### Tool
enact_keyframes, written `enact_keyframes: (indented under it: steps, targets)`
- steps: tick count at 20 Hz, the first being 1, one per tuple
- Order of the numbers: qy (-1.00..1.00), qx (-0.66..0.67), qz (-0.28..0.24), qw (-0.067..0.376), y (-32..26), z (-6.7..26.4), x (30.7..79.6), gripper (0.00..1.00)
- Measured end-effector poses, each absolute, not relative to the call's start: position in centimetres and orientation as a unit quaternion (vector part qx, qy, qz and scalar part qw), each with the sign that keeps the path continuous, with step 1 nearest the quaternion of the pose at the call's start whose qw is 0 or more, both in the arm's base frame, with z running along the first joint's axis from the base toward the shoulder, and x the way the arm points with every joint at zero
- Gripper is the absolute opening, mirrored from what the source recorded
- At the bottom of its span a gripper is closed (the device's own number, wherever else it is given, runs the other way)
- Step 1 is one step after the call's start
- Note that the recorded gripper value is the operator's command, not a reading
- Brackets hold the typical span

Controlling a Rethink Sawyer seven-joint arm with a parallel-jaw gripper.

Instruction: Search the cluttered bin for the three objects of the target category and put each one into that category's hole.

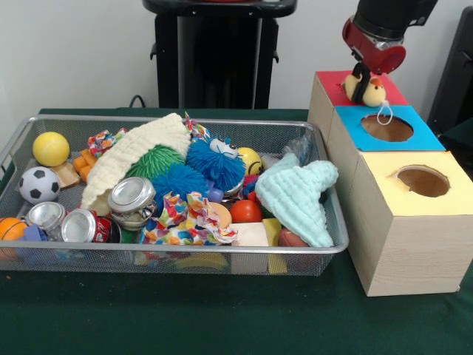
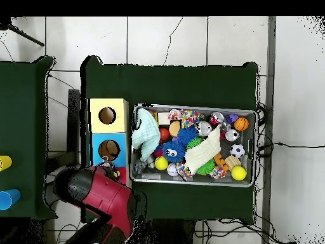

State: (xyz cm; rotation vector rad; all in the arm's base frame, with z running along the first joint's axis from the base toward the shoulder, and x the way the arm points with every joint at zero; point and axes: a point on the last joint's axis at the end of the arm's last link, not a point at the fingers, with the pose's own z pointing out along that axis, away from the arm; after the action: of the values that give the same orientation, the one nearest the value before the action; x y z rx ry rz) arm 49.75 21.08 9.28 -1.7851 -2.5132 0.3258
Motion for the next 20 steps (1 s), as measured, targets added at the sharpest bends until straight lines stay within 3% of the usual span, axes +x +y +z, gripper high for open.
enact_keyframes:
  steps: [20]
  targets:
    - [-0.811, -0.574, 0.112, 0.026, 21.3, 9.2, 48.3, 0.00]
